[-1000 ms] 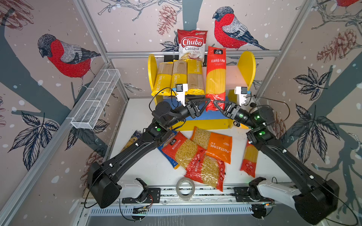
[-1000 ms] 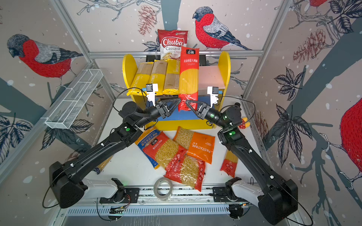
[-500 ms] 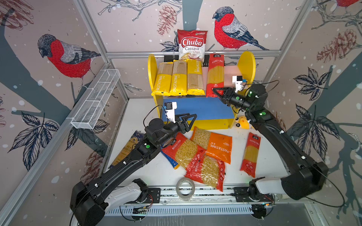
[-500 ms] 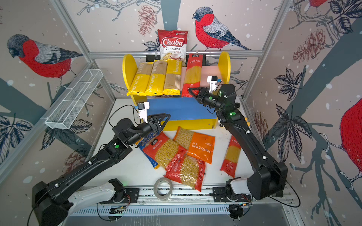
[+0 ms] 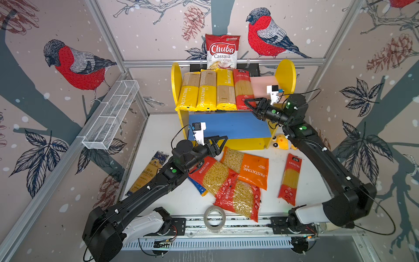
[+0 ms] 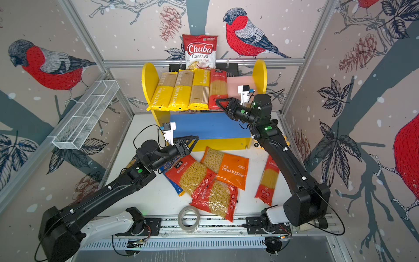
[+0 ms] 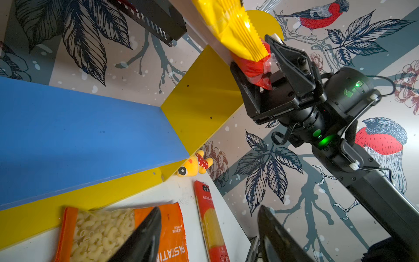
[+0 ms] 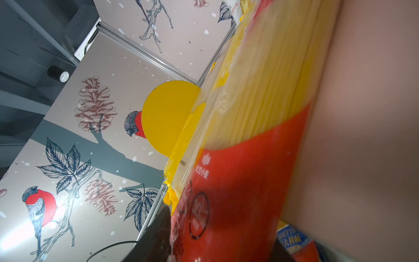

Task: Place and organize the pasta boxes and bags onto the shelf
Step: 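Withdraw both grippers from the shelf and lower them toward the table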

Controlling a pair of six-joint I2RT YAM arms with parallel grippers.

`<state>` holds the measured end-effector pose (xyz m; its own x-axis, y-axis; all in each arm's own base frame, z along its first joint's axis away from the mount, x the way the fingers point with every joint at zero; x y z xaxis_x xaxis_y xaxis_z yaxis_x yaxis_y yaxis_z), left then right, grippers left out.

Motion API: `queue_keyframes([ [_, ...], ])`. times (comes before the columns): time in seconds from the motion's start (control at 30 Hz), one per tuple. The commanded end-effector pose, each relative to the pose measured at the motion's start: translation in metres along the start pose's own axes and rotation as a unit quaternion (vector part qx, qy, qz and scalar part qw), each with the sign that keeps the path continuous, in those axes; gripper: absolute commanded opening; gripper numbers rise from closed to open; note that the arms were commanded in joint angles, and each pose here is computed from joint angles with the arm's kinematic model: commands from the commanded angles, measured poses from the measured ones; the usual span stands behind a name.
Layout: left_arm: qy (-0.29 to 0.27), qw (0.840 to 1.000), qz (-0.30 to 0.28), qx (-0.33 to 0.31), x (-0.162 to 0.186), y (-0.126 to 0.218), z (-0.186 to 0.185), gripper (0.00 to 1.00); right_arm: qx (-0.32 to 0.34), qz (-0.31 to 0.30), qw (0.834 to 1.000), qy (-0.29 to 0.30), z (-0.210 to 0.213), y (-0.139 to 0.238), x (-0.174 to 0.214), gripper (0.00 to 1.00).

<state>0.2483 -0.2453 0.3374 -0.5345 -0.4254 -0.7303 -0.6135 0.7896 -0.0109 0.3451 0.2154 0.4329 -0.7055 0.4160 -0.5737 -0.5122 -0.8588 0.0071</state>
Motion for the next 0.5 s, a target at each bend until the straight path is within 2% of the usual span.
queue_keyframes([
  [0.0,0.004,1.0,-0.007,0.021,-0.001,-0.002,-0.005,0.66,0.008,-0.021,1.0,0.011,-0.002,0.004,-0.002,0.52],
  [0.17,0.008,1.0,0.001,0.025,0.004,-0.007,-0.004,0.66,0.01,-0.016,1.0,0.009,-0.009,-0.004,-0.003,0.4],
  [0.47,0.01,1.0,0.005,0.018,0.01,-0.009,-0.001,0.66,0.006,-0.024,0.999,0.027,-0.006,-0.009,-0.013,0.34],
])
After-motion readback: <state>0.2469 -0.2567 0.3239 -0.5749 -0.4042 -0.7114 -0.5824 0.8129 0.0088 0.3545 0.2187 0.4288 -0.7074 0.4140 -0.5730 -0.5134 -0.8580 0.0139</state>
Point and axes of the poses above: each gripper's point midway between its finger pads, its own y axis back along the fingers, its own z axis along the line the jaws close on, x = y × z, the point moved 4 cm from there along y, back along the fingers, and after that the axes turned 1 degree about y, right-handed, at the moved point
